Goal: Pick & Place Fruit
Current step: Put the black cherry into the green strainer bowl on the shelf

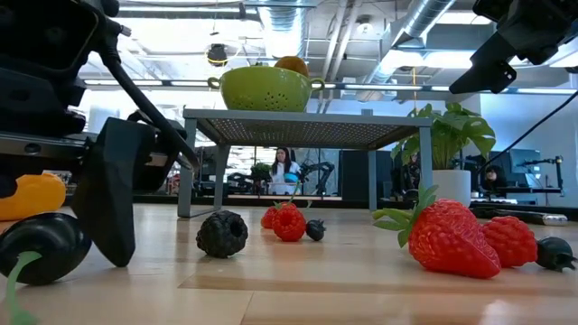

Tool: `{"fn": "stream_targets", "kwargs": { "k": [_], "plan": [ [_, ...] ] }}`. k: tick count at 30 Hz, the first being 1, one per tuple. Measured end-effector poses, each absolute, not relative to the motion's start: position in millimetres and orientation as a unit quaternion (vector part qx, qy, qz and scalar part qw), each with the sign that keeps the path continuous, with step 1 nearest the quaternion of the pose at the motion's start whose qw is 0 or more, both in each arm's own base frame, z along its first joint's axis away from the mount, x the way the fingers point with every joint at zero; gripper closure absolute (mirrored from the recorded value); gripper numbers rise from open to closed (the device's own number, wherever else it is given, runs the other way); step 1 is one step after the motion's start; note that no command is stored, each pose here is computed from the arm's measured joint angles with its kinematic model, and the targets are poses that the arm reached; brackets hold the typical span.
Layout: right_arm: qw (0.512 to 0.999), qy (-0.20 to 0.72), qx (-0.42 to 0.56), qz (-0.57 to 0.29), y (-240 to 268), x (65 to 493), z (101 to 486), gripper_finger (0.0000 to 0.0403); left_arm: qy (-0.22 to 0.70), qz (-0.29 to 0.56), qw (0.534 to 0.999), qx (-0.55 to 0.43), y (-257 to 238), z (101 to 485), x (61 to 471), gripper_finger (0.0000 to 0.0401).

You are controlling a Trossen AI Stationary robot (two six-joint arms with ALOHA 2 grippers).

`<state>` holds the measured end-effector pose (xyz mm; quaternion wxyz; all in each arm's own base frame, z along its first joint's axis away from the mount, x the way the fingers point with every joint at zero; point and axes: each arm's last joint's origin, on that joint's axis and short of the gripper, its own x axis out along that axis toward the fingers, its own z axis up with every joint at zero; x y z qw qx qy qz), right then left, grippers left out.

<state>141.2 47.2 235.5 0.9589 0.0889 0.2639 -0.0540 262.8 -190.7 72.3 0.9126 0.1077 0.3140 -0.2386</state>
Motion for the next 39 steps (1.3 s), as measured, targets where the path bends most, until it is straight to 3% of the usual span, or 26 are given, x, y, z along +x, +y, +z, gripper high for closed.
{"fn": "stream_targets", "kwargs": {
  "k": [14,39],
  "plan": [
    [0.959,0.264,0.089,-0.054,47.2,141.2,235.4,0.0101,0.301,-0.241,0.917,0.103,-192.0,74.3,264.1,0.0191],
    [0.959,0.264,0.089,-0.054,47.2,141.2,235.3,0.0101,0.289,-0.241,0.921,0.099,-192.7,76.3,265.6,0.0283]
  ]
}}
